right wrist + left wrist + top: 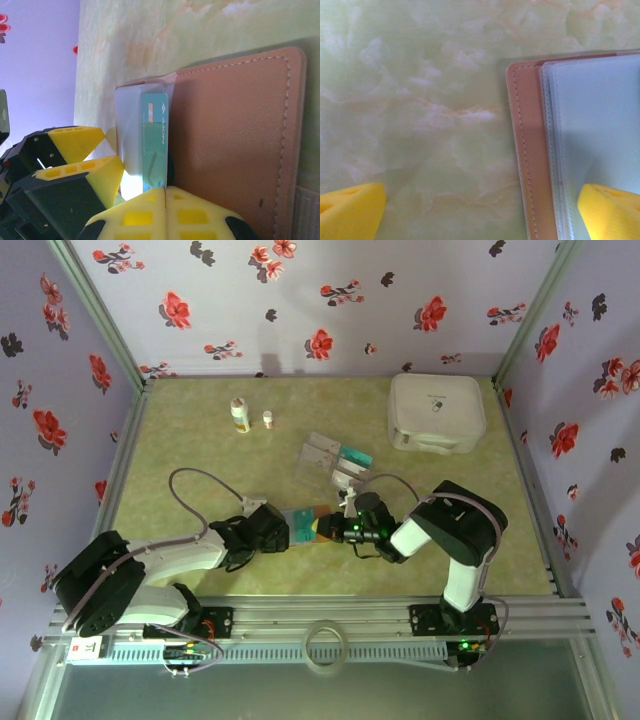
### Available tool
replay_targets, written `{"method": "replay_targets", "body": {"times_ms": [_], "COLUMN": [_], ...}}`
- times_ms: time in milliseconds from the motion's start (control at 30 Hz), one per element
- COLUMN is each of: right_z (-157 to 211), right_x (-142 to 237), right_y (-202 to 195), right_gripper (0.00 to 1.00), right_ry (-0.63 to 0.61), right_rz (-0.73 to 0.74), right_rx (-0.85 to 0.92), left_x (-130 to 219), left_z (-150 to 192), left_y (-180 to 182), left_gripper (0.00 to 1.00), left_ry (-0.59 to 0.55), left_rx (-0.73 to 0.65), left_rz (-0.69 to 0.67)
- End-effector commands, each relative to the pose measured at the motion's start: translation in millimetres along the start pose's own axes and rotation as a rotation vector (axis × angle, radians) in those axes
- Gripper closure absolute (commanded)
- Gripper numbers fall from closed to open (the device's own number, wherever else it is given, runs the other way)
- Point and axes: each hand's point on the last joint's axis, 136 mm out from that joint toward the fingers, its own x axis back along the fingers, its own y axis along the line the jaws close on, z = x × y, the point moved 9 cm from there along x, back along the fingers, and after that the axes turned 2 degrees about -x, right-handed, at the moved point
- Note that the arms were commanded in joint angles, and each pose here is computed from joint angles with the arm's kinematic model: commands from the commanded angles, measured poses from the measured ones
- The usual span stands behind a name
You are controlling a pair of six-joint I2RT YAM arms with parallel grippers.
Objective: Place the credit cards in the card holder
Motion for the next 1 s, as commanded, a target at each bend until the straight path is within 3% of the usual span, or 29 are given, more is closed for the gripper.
{"method": "replay_targets", "body": {"times_ms": [0, 267, 667, 967], "right_z": [8.9, 1.7, -19.8, -32.7], "right_x": [-5.7, -1.8, 0.9, 14.0], "right_y": [-16.3, -3.3, 33.5, 56.5], "right_gripper": [0.93, 0.67, 0.43, 0.44], "right_ry": [0.069, 0.077, 0.092, 0.066], "right_rz": [0.089, 0.127, 0.225, 0.350], "right_rx": [-0.022, 0.018, 0.136, 0.238], "left_x": [-3.6, 2.8, 20.4, 20.0], "left_z": [13.2, 5.9, -20.6, -19.4], "left_y": [14.0, 11.4, 26.4, 31.1], "left_gripper": [0.00, 0.00, 0.00, 0.00], "left_ry": [0.050, 0.033, 0.003, 0.049], "left_rx": [-0.018, -0.011, 0.071, 0.057], "left_rz": [-0.069, -0.054, -0.037, -0.083]}}
